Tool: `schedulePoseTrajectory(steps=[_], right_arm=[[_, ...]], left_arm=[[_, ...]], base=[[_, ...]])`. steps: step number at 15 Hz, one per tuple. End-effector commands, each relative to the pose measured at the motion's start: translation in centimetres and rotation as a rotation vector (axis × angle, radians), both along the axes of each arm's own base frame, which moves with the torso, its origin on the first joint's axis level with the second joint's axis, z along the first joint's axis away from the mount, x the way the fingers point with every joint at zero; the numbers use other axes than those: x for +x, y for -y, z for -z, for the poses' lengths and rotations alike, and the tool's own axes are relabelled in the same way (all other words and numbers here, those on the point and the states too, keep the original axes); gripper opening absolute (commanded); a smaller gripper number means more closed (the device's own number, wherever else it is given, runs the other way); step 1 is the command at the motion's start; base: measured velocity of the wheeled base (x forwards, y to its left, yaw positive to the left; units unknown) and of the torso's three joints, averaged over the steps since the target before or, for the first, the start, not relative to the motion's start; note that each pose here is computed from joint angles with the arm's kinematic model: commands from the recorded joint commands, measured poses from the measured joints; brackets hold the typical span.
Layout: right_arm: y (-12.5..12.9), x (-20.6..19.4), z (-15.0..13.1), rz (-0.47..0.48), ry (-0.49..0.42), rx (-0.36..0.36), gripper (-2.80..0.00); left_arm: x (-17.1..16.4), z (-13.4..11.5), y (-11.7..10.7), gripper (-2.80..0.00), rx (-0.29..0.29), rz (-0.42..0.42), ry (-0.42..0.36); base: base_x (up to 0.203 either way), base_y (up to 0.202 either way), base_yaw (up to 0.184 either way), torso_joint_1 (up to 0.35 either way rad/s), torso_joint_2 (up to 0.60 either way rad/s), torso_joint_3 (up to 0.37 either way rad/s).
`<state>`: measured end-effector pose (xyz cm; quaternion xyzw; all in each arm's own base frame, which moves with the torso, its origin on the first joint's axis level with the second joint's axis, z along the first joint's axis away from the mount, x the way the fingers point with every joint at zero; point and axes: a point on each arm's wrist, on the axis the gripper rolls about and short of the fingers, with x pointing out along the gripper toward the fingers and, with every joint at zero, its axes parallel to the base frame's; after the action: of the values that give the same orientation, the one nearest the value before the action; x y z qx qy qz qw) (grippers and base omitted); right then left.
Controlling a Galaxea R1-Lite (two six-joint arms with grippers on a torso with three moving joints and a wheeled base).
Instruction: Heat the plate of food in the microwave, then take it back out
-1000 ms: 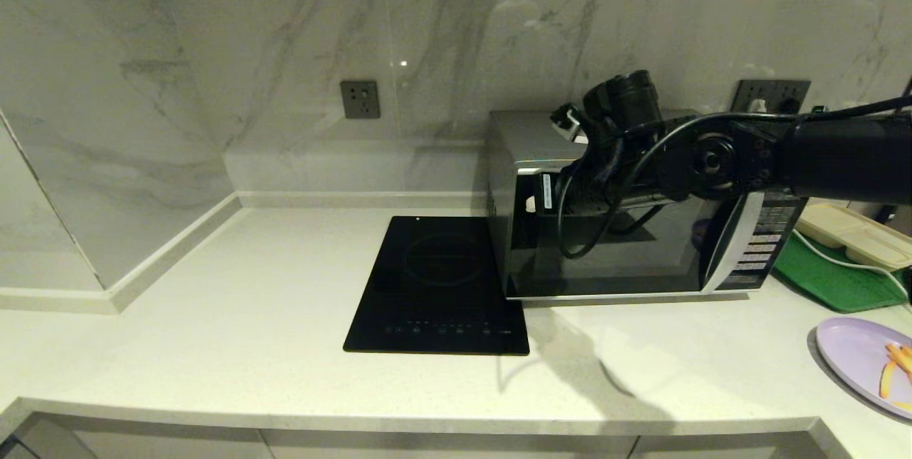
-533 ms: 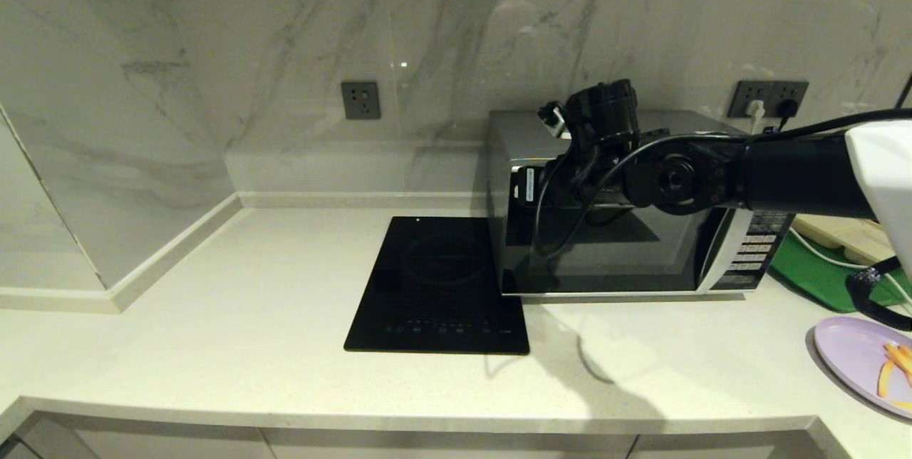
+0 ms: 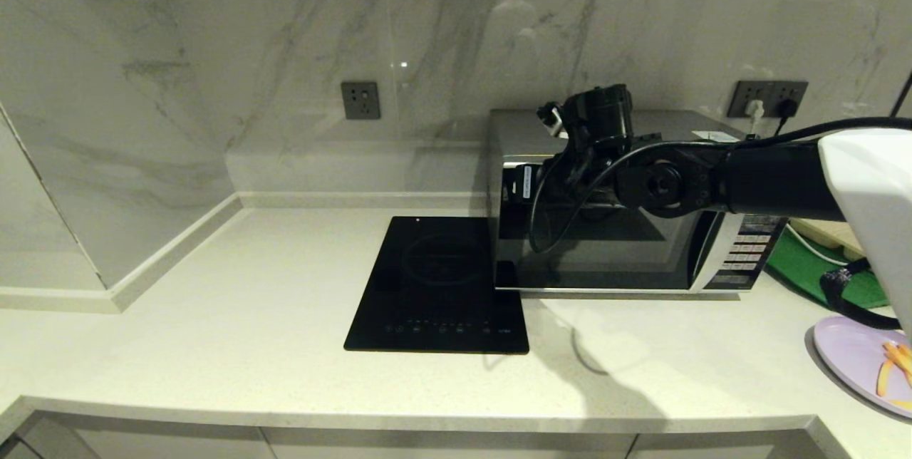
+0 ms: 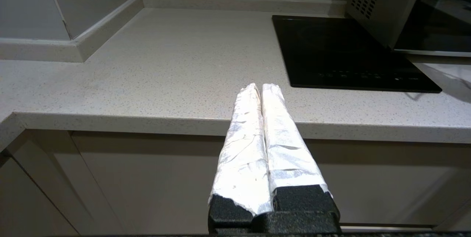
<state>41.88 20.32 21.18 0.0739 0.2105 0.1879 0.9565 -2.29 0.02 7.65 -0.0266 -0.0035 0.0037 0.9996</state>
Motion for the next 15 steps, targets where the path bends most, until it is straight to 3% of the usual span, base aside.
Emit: schedulePoseTrajectory(steps=[1, 5, 8, 10, 12, 14, 15], right_arm=[[0.0, 0.4, 0.5, 0.016, 0.017, 0.005, -2.80], [2.1, -4.0, -4.9, 0.000, 0.061, 0.046, -2.80], [6.5, -13.1, -11.8, -0.061, 0.079, 0.080, -2.80], [10.5, -20.5, -14.6, -0.075, 0.049, 0.060, -2.80], [14.7, -27.5, -15.5, -0.025, 0.004, -0.033, -2.80], [18.1, -34.6, -14.9, 0.118, -0.096, -0.202, -2.80], [19.3, -37.6, -14.9, 0.184, -0.093, -0.247, -2.80]], left_arm=[[0.0, 0.0, 0.0, -2.80, -0.001, 0.000, 0.001], [0.0, 0.0, 0.0, -2.80, 0.000, 0.000, 0.000], [0.0, 0.0, 0.0, -2.80, -0.001, -0.002, 0.001], [0.0, 0.0, 0.0, -2.80, 0.000, 0.000, 0.001], [0.0, 0.0, 0.0, -2.80, 0.000, 0.000, 0.001], [0.0, 0.0, 0.0, -2.80, 0.000, 0.000, 0.001], [0.0, 0.0, 0.0, -2.80, 0.000, 0.000, -0.001]], base=[[0.000, 0.000, 0.000, 0.000, 0.00, 0.000], [0.000, 0.000, 0.000, 0.000, 0.00, 0.000], [0.000, 0.000, 0.000, 0.000, 0.00, 0.000], [0.000, 0.000, 0.000, 0.000, 0.00, 0.000], [0.000, 0.000, 0.000, 0.000, 0.00, 0.000], [0.000, 0.000, 0.000, 0.000, 0.00, 0.000], [0.000, 0.000, 0.000, 0.000, 0.00, 0.000]])
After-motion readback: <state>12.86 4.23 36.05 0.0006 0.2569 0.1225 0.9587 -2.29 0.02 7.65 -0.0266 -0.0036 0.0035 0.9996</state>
